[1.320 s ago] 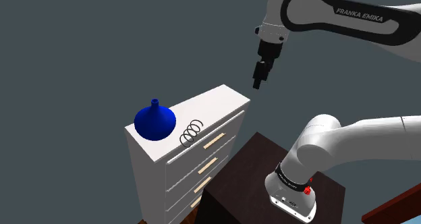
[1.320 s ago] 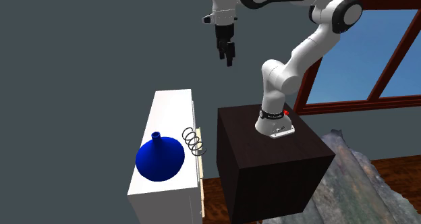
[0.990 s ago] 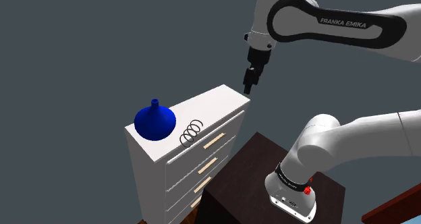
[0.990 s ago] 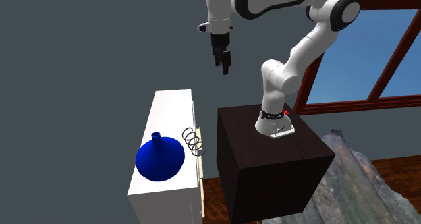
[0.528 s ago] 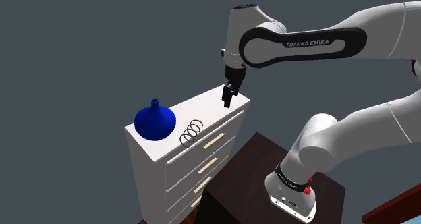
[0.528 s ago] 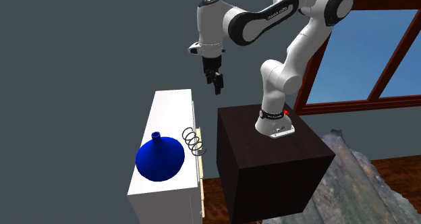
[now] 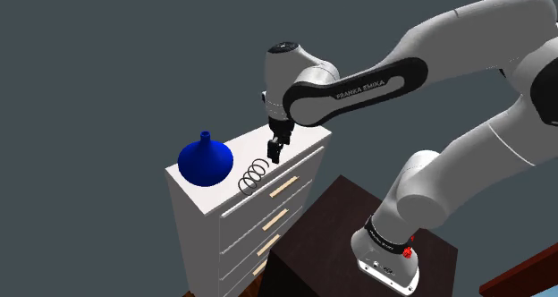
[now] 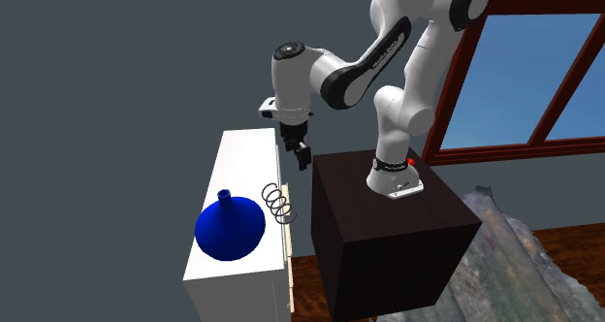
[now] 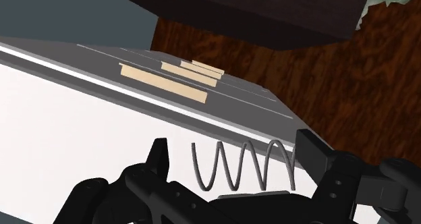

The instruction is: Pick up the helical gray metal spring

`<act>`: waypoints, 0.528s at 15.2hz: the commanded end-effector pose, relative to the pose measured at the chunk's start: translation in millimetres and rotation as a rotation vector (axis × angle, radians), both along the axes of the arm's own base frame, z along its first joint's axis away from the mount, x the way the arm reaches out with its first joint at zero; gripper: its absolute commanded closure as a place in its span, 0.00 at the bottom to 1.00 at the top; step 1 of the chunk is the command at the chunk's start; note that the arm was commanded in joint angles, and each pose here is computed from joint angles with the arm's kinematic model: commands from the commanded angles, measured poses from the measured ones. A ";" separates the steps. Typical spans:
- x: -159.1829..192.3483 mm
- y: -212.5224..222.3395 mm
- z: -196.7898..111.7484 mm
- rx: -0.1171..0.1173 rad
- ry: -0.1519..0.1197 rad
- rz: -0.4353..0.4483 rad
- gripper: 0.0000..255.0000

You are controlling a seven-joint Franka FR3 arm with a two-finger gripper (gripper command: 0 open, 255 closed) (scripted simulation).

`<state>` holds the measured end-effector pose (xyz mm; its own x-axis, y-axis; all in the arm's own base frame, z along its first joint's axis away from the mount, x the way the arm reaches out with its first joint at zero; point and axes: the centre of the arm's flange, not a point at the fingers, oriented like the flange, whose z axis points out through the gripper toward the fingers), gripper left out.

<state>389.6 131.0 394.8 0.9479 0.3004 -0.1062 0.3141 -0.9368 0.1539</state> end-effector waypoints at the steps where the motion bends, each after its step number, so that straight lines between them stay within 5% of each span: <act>1: 11.4 16.0 -19.6 -0.015 -0.003 0.023 0.00; 8: 44.7 69.0 -93.4 -0.073 -0.009 0.099 0.00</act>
<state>431.0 193.3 311.7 0.9190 0.3749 -0.1221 0.3933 -0.8937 0.2159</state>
